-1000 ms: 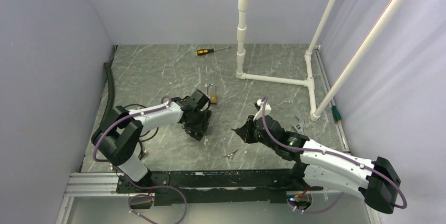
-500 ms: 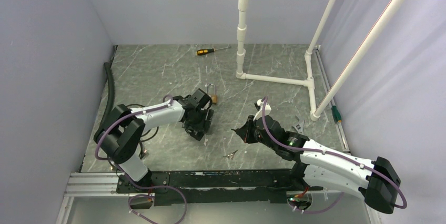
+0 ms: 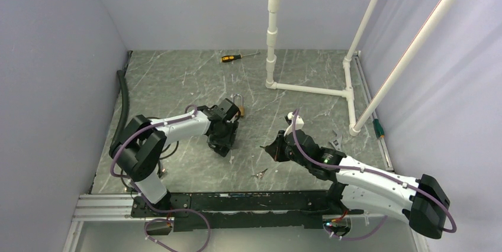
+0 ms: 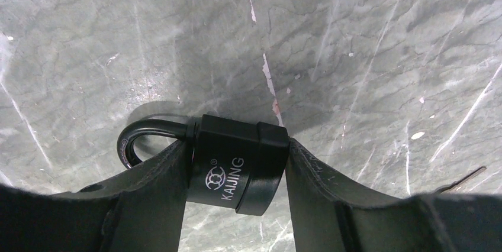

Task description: Unlock with the key

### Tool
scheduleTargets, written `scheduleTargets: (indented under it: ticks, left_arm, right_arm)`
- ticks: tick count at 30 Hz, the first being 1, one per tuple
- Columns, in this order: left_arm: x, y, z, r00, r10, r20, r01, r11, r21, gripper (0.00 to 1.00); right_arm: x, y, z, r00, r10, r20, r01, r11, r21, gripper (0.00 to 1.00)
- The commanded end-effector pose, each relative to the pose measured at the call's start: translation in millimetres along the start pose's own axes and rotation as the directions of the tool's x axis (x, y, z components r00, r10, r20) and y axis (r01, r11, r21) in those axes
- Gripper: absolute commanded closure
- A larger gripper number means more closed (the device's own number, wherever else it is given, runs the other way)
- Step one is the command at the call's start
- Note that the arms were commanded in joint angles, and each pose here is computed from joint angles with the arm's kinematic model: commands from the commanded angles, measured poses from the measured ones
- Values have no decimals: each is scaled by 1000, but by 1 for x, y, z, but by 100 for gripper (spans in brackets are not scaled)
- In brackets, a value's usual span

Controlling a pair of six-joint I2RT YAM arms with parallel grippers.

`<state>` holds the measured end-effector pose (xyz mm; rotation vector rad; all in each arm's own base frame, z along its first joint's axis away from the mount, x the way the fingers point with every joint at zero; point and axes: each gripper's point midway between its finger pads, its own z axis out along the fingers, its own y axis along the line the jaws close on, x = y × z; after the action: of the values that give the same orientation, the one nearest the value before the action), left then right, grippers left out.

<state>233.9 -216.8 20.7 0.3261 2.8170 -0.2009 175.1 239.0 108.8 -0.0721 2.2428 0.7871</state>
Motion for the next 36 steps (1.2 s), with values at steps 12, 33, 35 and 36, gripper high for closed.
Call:
scheduleTargets:
  ticks: [12, 33, 35, 36]
  left_arm:
    - [-31, -40, -70, 961, 9, 276, -84, 961, 262, 88]
    - [-52, -78, -241, 689, -310, 655, -294, 707, 643, 94]
    - [-53, -78, -253, 670, -331, 664, -308, 690, 655, 97]
    - [-53, -78, -258, 661, -342, 667, -314, 682, 661, 99]
  right_arm:
    - [-28, 21, -9, 997, -17, 77, 21, 998, -54, 100]
    - [-88, 142, -84, 948, -95, 303, 241, 838, -489, 100]
    - [-89, 150, -91, 938, -105, 332, 269, 824, -499, 100]
    - [-89, 154, -94, 933, -109, 344, 281, 816, -505, 100]
